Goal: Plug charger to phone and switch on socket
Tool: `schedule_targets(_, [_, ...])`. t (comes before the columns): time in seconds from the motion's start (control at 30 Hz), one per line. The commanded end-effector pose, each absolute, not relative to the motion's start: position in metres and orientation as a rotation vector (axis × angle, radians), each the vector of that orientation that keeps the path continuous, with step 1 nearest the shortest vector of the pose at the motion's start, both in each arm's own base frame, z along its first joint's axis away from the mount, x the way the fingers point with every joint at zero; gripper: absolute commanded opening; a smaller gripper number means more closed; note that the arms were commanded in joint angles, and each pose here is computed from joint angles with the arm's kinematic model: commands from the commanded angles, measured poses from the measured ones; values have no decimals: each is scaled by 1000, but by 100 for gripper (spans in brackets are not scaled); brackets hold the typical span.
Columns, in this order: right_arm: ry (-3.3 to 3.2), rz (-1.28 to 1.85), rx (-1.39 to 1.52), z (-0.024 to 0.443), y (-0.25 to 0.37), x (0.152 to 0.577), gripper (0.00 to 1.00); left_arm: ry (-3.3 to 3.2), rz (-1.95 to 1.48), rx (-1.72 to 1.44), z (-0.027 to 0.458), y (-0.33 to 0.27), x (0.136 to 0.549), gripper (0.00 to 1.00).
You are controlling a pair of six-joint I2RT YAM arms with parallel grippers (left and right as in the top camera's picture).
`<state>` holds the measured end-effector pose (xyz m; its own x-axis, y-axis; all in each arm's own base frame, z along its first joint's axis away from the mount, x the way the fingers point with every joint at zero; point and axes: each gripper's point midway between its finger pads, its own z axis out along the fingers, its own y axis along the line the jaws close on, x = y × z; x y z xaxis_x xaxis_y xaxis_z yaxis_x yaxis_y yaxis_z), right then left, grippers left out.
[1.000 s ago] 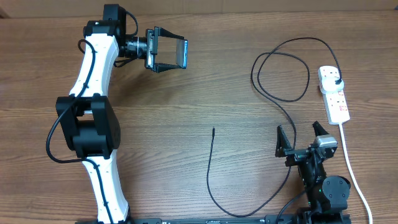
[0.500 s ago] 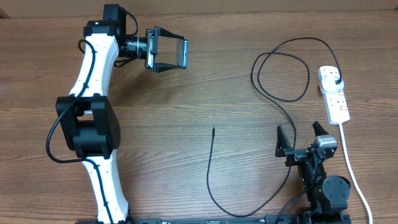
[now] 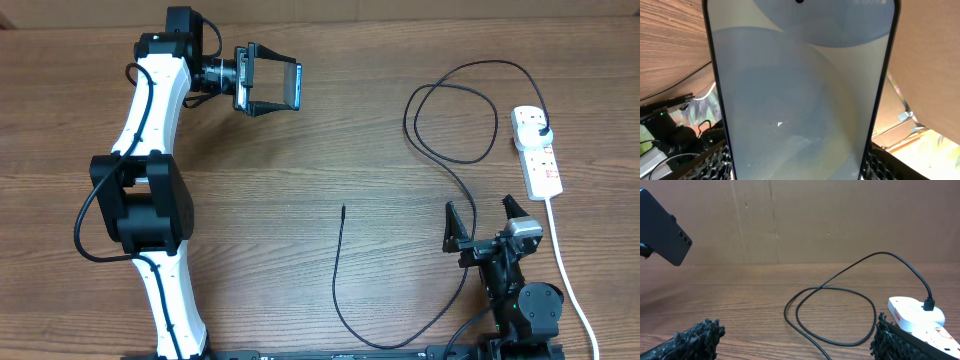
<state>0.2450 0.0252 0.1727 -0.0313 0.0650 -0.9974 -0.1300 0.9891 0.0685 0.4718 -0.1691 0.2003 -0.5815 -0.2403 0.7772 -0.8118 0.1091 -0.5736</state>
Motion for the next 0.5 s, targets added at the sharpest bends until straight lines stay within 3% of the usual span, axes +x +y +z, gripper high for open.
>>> schedule_targets(0.0, [1591, 147, -46, 171, 23, 245, 100, -1932, 1552, 938, 213, -175, 473, 4])
schedule_targets(0.47, [1590, 144, -44, 171, 23, 245, 100, -2432, 1202, 992, 146, -190, 473, 4])
